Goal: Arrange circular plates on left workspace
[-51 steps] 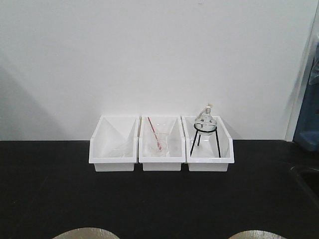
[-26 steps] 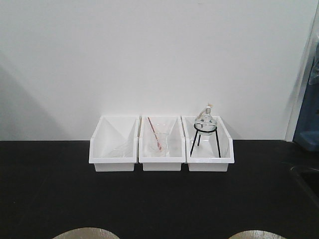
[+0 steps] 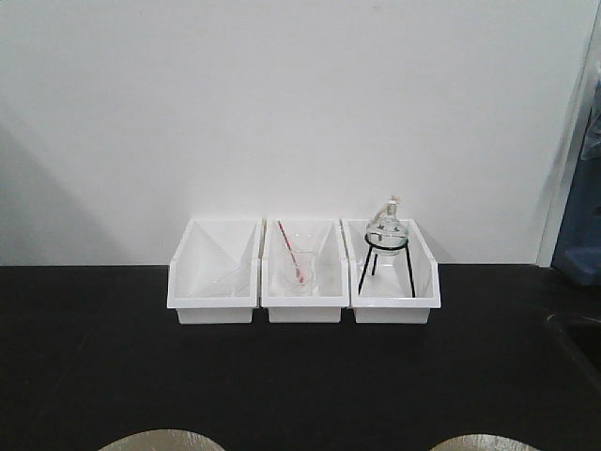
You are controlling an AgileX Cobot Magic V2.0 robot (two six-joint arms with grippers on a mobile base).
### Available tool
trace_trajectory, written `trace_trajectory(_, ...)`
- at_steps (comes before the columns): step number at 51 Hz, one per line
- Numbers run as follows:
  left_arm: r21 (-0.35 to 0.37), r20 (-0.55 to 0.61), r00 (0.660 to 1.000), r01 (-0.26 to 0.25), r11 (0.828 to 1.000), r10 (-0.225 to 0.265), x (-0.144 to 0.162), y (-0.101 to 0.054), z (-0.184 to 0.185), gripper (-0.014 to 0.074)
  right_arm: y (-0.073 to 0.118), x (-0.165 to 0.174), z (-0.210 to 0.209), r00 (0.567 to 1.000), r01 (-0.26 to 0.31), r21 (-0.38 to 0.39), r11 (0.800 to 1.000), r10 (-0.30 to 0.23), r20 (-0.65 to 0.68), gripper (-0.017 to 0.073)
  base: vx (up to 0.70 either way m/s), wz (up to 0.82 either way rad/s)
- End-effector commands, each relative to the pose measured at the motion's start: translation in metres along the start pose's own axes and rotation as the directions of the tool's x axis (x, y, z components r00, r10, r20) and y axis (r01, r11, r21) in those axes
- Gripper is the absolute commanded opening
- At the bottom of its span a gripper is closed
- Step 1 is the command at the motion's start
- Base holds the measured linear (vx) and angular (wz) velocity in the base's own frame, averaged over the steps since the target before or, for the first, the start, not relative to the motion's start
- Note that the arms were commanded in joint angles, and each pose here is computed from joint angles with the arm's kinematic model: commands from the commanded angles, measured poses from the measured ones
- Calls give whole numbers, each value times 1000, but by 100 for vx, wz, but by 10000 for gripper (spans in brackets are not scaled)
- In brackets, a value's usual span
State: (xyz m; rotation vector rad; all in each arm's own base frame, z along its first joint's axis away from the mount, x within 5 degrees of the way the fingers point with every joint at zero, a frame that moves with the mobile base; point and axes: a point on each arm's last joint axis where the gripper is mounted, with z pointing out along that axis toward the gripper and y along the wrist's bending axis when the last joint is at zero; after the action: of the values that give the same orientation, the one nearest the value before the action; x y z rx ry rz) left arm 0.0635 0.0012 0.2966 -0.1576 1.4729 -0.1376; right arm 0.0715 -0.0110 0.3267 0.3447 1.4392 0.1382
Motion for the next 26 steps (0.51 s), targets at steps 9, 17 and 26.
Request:
trace_trajectory(9, -51, -273, 955, 108, 993, -118, -33, -10, 84, 0, 7, -17, 90, 935, 7, 119, 993, 36, -354, -4, 0, 0)
trace_trajectory(17, -52, -526, 833, 172, 984, -173, -13, -19, 135, 0, 20, 1, 136, 750, 12, 8, 1000, -4, -662, -4, 0, 0)
trace_trajectory(26, 136, -754, 647, 320, 938, -112, 5, -48, 180, 0, 50, 26, 167, 555, -276, -238, 931, -48, -831, -4, 0, 0)
